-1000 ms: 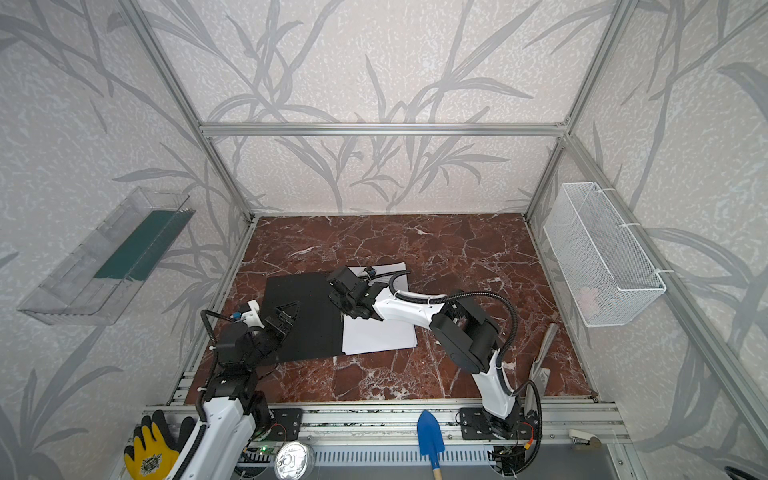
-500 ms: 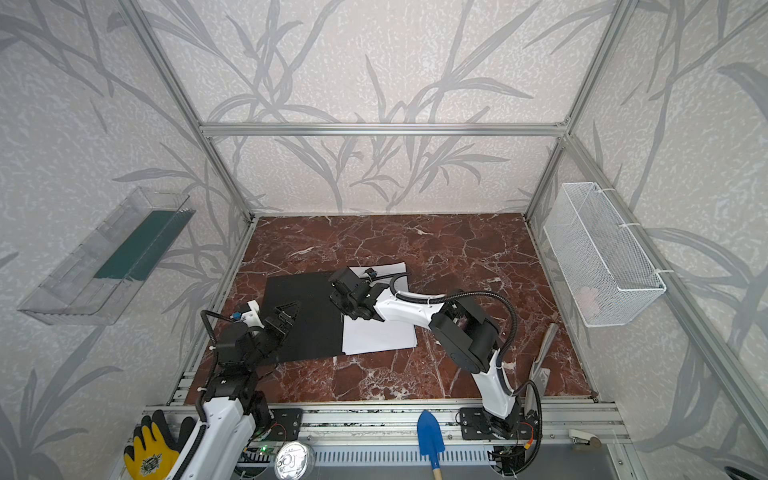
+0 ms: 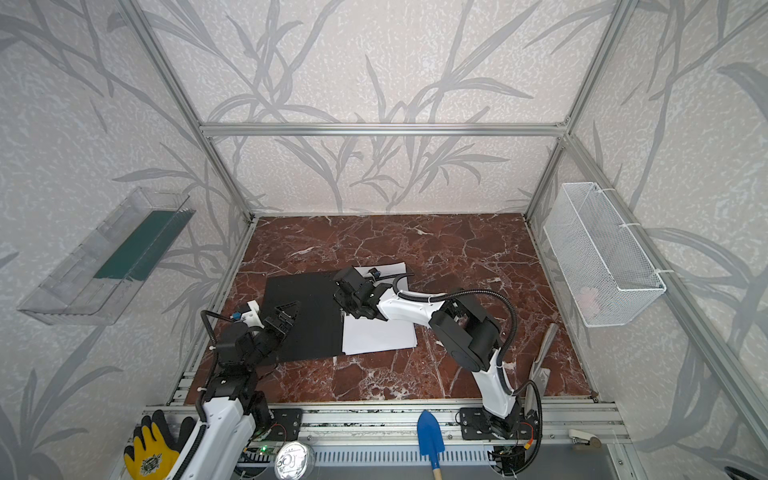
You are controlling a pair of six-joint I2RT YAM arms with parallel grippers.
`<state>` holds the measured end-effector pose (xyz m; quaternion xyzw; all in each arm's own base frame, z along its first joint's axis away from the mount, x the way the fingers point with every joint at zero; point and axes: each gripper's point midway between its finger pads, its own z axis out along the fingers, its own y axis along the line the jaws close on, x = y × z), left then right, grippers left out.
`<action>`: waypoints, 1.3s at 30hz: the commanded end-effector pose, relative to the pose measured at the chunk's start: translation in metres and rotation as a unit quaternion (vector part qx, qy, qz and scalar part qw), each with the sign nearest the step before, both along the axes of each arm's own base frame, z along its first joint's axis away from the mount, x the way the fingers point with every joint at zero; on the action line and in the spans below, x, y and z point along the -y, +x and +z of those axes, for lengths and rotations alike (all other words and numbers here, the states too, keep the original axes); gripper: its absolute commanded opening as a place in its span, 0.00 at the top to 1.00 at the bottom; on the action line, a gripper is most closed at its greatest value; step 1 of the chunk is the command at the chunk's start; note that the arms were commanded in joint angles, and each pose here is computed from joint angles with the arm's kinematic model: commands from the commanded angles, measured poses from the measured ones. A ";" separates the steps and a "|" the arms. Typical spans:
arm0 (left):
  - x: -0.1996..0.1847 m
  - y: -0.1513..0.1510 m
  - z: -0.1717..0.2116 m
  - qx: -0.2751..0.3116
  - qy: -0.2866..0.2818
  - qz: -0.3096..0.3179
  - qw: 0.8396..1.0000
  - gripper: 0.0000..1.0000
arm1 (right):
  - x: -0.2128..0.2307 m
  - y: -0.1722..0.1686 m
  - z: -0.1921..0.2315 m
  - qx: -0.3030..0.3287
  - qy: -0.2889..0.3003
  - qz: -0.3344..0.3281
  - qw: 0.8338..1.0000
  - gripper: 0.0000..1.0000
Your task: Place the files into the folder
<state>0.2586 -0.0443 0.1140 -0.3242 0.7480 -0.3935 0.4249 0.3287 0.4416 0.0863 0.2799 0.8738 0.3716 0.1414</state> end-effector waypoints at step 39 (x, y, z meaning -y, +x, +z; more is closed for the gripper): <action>0.131 0.032 -0.033 -0.066 0.076 -0.249 0.963 0.01 | 0.137 0.007 -0.011 0.099 -0.061 0.094 0.989 1.00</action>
